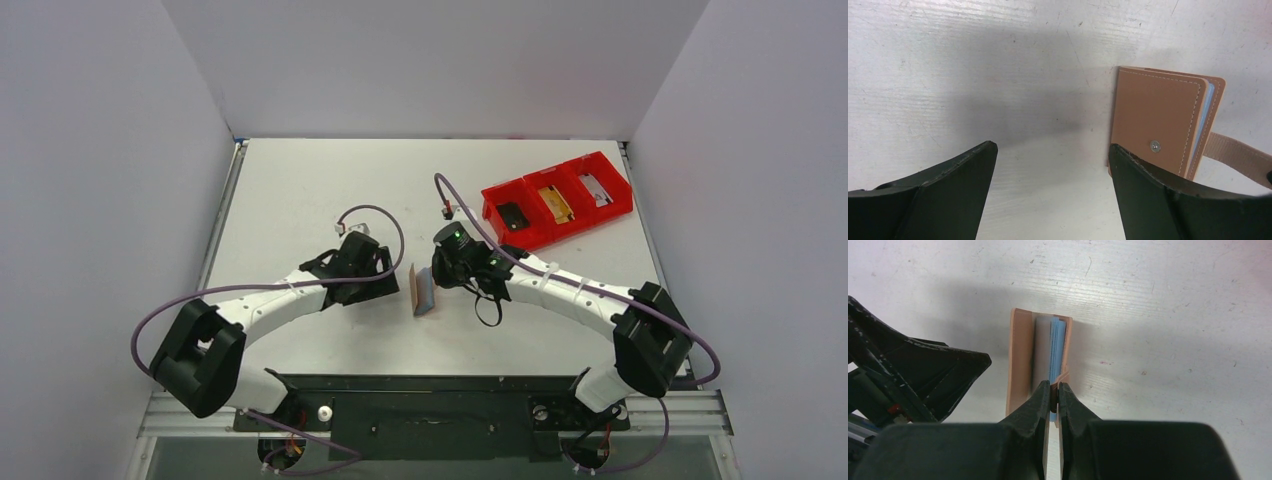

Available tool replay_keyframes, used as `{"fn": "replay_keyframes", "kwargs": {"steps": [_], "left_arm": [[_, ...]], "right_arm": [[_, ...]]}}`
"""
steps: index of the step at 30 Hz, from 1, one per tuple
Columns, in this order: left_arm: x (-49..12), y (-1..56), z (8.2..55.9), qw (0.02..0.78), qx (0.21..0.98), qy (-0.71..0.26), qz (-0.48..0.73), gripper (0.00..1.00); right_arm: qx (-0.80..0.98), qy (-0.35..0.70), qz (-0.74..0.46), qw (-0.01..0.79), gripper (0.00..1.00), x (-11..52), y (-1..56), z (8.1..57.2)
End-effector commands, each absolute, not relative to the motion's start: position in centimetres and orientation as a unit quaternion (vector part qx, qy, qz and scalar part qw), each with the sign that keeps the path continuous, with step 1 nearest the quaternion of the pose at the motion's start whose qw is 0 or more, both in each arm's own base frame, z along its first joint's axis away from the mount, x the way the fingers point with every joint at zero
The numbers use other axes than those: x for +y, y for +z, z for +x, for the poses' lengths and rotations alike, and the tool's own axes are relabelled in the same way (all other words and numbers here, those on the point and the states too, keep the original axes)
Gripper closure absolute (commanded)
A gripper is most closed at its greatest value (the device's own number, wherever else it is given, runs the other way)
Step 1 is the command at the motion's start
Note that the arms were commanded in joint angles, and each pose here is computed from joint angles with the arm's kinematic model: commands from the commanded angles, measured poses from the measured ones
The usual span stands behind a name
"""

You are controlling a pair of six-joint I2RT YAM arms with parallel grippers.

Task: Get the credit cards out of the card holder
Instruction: Open the card holder at the center of the board.

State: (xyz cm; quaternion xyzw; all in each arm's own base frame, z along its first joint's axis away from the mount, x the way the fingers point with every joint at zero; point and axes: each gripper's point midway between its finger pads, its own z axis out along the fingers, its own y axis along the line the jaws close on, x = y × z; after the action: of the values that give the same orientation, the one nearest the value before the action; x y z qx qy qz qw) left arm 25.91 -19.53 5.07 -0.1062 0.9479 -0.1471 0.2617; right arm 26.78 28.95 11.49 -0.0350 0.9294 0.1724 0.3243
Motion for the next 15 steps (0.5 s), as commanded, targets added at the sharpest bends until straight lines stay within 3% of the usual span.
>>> {"fn": "replay_keyframes", "kwargs": {"steps": [1, 15], "left_arm": [[-20.0, 8.6, 27.6, 0.305, 0.932, -0.163, -0.110, 0.19], [-19.1, 12.6, 27.9, 0.346, 0.918, -0.164, -0.105, 0.29]], "right_arm": [[0.915, 0.180, -0.025, 0.359, 1.00, 28.9, 14.6, 27.6], [0.909, 0.188, -0.029, 0.370, 1.00, 29.4, 16.6, 27.9]]}}
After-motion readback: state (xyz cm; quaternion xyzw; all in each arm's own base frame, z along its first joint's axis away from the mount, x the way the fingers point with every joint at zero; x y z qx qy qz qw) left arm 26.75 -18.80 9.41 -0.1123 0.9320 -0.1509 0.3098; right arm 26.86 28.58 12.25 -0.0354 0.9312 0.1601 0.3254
